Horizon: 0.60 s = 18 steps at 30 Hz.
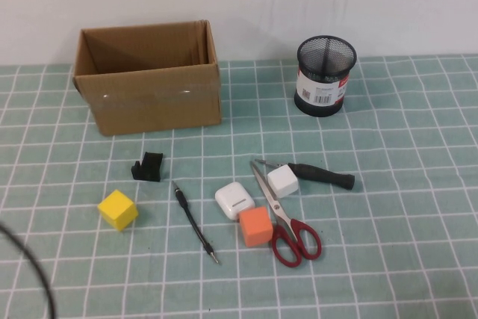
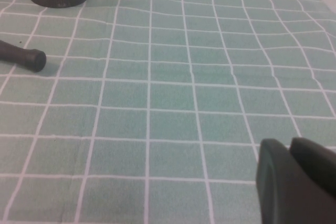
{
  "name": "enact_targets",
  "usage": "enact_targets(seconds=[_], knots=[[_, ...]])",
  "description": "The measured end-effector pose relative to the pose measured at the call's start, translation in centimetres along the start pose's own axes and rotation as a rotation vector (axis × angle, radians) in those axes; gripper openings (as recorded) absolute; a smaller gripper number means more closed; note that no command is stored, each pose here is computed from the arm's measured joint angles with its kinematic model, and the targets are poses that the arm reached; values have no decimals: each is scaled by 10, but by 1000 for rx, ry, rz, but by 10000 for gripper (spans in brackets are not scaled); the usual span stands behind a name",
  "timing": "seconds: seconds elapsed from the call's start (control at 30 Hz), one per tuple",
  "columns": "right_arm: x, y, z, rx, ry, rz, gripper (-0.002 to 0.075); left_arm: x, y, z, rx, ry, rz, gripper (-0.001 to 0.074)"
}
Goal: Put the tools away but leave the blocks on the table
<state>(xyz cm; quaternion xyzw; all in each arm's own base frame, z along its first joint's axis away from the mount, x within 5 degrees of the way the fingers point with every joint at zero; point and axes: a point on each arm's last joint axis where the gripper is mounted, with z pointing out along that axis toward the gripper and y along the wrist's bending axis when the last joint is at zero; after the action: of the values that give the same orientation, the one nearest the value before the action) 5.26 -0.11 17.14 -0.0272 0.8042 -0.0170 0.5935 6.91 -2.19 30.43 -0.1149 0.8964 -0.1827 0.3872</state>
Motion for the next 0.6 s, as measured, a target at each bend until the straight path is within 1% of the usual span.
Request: enact_targets(seconds=[0.1, 0.17, 0.3, 0.47, 0.53, 0.6], knots=[[0, 0, 0, 0, 0, 0, -8, -17, -7, 13, -37, 127, 102, -3], [0, 0, 0, 0, 0, 0, -7, -26, -9, 26, -47, 203, 138, -3], [0, 0, 0, 0, 0, 0, -7, -35, -12, 58, -34, 350, 190, -3], [0, 0, 0, 0, 0, 0, -7, -39, -16, 101, 18, 449, 205, -3], [0, 0, 0, 0, 0, 0, -7, -37, -22, 115, 43, 469, 226, -3], [0, 0, 0, 0, 0, 0, -7, -32, -35, 129, 76, 500, 266, -3]])
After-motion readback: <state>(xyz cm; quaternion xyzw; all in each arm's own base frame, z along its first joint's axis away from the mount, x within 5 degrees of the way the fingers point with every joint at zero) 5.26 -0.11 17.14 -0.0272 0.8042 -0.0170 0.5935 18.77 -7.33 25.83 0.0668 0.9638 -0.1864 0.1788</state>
